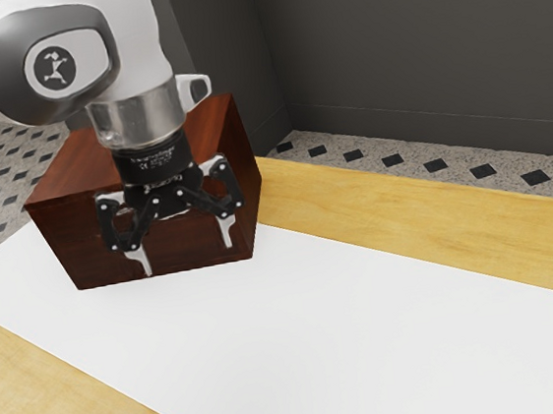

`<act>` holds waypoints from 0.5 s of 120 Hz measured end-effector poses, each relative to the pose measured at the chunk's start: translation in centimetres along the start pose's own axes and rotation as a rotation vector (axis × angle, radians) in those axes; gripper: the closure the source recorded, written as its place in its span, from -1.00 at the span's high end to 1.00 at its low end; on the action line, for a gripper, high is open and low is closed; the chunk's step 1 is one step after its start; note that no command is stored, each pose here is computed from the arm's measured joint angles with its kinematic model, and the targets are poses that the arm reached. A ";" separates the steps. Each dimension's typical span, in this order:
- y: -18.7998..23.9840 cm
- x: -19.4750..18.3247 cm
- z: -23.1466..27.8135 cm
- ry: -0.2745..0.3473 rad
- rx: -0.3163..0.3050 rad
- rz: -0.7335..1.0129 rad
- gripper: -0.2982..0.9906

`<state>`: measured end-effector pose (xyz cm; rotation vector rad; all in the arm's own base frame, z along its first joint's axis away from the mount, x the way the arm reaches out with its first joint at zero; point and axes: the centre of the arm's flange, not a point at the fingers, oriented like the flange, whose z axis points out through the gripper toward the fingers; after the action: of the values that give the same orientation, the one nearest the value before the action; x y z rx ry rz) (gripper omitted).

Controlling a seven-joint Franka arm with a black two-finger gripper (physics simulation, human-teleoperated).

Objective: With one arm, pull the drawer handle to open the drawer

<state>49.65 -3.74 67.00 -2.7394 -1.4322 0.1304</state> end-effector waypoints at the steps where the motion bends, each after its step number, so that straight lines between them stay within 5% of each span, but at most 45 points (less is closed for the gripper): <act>1: 0.2 -0.2 0.1 0.000 -0.003 -0.002 0.54; 20: 0.4 0.1 0.5 0.057 -0.049 -0.112 0.54; 38: -5.6 4.8 -0.6 0.114 -0.056 -0.347 0.54; 60: -12.3 10.2 2.6 0.099 -0.086 -0.609 0.54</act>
<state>45.16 11.62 64.85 -2.1928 -2.1903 -0.0922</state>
